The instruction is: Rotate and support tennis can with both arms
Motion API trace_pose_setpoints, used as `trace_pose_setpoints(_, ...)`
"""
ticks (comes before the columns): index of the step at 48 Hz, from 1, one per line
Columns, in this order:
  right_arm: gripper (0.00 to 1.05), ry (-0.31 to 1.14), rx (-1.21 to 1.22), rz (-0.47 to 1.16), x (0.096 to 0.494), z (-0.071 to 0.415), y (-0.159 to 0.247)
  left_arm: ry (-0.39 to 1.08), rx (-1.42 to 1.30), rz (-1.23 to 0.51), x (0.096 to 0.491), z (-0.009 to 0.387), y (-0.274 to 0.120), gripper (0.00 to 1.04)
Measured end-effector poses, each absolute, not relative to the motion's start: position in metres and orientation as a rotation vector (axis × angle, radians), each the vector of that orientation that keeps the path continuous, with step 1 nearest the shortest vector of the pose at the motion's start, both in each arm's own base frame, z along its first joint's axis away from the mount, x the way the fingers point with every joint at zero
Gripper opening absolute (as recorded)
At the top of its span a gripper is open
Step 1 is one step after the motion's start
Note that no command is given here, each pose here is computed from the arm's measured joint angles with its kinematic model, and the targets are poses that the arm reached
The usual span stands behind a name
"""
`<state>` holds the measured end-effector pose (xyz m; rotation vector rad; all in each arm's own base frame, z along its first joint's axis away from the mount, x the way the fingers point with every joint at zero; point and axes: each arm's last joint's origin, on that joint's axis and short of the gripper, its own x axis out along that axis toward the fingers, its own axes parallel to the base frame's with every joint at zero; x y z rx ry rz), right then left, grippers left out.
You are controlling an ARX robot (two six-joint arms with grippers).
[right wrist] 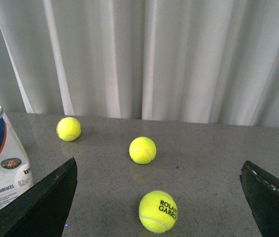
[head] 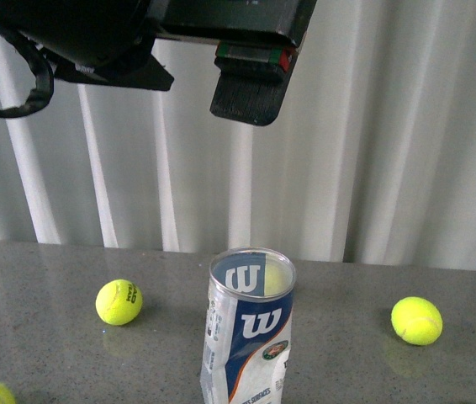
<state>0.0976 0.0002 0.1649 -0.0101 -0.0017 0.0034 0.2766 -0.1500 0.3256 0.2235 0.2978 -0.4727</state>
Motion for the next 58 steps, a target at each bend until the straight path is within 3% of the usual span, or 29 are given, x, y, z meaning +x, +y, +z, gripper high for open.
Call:
trace_pose_setpoints(5,0.98,-0.002,-0.010,0.003,0.098,0.165,0.000,0.130,0.126,-0.163,0.272,0.309,-0.140,0.83)
trace_pose_setpoints(8,0.98,-0.002,-0.010,0.003,0.098,0.165,0.000,0.047,0.064,-0.064,0.261,0.297,-0.124,0.72)
trace_pose_setpoints(13,0.98,-0.002,-0.010,0.002,0.098,0.165,0.000,-0.021,0.006,-0.008,0.232,0.272,-0.084,0.47)
trace_pose_setpoints(25,0.98,-0.002,-0.010,0.003,0.098,0.165,0.000,0.013,0.006,-0.016,0.198,0.227,-0.047,0.04)
trace_pose_setpoints(58,0.98,-0.002,-0.010,0.003,0.098,0.165,0.000,0.006,-0.002,-0.007,0.139,0.181,-0.001,0.04)
